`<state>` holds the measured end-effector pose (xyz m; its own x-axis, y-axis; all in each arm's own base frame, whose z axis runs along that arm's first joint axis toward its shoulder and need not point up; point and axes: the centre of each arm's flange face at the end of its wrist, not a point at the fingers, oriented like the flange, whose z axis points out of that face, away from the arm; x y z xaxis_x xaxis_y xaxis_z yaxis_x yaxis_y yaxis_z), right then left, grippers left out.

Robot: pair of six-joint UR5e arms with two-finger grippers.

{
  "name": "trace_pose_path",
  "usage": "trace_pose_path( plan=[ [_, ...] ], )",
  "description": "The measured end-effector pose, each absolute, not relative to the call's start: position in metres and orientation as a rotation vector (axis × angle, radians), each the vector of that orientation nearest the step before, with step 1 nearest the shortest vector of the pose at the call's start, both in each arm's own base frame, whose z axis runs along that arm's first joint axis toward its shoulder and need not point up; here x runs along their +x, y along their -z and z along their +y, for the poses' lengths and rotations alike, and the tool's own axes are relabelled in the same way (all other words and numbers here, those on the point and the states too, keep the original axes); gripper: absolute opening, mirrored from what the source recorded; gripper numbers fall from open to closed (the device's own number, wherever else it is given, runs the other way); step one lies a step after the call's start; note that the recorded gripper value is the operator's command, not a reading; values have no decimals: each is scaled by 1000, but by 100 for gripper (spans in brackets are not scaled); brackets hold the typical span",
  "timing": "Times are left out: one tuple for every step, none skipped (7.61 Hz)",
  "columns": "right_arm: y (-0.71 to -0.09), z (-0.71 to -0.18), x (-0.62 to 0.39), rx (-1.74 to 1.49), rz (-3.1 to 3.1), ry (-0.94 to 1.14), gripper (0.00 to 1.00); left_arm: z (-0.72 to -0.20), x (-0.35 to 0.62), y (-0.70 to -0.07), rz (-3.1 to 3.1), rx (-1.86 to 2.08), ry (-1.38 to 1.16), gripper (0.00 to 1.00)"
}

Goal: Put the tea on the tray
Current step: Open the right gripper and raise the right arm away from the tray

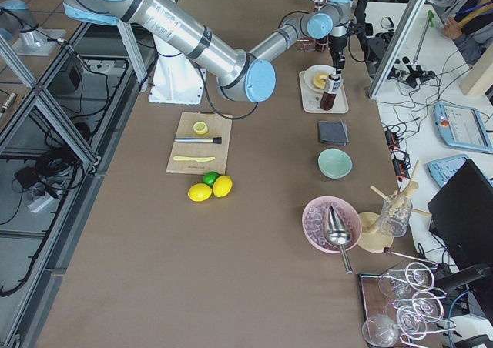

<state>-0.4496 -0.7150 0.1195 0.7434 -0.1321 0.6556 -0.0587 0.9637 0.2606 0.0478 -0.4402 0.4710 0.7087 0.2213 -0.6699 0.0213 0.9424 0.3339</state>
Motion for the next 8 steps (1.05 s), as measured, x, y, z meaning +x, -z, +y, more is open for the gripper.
trace_pose_path(
  plan=[
    [-116,-716,-444,277,-739,33,100,-440,48,-471,779,330,-113,97],
    [-111,-719,-429,279,-755,27,100,-441,48,-473,779,326,-110,97],
    [-113,-723,-400,259,-779,25,100,-441,48,-474,780,322,-107,97],
    [-116,-724,-367,248,-786,31,100,-441,48,-476,779,317,-104,97],
    [-131,-720,-324,240,-777,47,100,-441,47,-479,779,310,-101,97],
    [-164,-708,-272,239,-770,70,100,-439,42,-481,793,301,-94,97],
    [-209,-694,-217,235,-776,99,100,-438,29,-488,819,290,-84,97],
    [-261,-679,-161,226,-788,127,100,-438,9,-502,834,288,-82,97]
  ],
)
